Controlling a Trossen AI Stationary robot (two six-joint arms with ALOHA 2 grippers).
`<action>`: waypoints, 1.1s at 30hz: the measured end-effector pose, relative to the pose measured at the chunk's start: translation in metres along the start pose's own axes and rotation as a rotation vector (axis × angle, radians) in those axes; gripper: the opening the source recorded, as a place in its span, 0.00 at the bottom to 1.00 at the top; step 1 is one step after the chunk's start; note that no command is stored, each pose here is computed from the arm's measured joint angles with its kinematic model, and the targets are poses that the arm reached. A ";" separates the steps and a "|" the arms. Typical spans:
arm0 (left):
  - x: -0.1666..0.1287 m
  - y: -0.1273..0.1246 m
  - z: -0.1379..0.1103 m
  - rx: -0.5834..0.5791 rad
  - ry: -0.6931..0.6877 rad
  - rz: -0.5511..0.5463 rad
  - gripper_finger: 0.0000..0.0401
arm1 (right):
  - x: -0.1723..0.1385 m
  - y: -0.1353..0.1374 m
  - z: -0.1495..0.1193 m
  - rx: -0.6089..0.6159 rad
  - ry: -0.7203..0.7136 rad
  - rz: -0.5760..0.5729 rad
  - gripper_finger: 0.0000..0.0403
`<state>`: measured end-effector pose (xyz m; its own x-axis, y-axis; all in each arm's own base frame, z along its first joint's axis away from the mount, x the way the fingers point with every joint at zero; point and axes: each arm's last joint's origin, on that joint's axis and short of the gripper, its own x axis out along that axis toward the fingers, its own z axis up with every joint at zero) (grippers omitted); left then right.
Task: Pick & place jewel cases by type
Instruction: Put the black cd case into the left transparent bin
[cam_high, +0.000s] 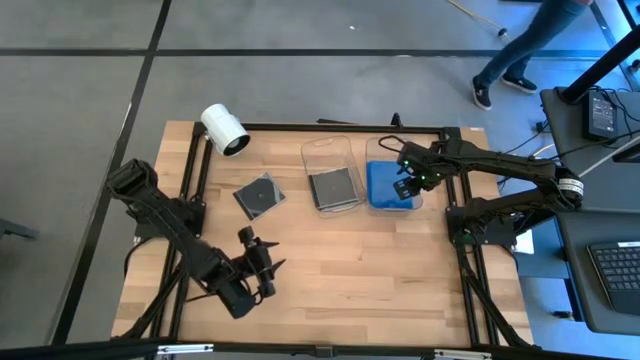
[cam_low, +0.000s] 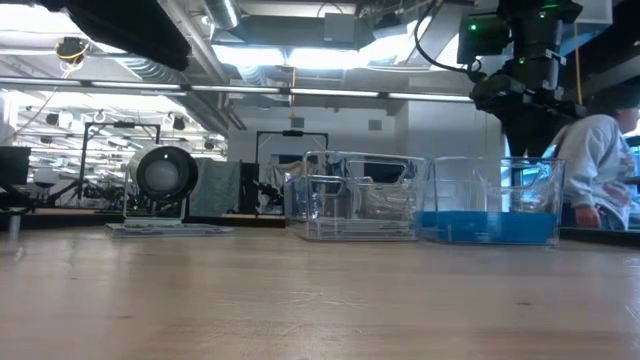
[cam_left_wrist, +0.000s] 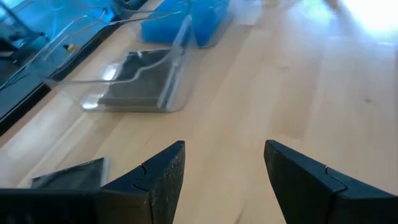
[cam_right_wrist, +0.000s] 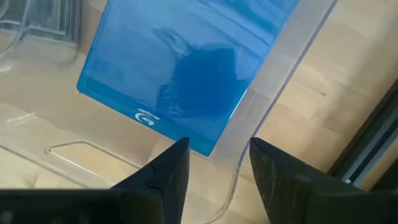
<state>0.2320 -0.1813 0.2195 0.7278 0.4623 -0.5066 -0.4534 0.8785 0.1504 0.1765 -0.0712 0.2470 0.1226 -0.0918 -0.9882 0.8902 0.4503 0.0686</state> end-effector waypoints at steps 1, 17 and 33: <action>0.004 0.003 0.001 -0.011 0.006 0.018 0.54 | 0.000 0.000 0.000 0.000 0.000 0.000 0.42; 0.066 0.091 0.014 -0.250 0.231 0.535 0.44 | -0.001 0.011 -0.009 -0.074 -0.014 0.008 0.42; 0.084 0.109 0.021 -0.321 0.233 0.597 0.56 | -0.002 0.027 -0.022 -0.185 -0.054 0.030 0.42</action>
<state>0.2550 -0.0444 0.2112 0.1960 0.7839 -0.5892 -0.8948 0.3887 0.2196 0.1910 -0.0391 0.2479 0.1757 -0.1208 -0.9770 0.7903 0.6091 0.0668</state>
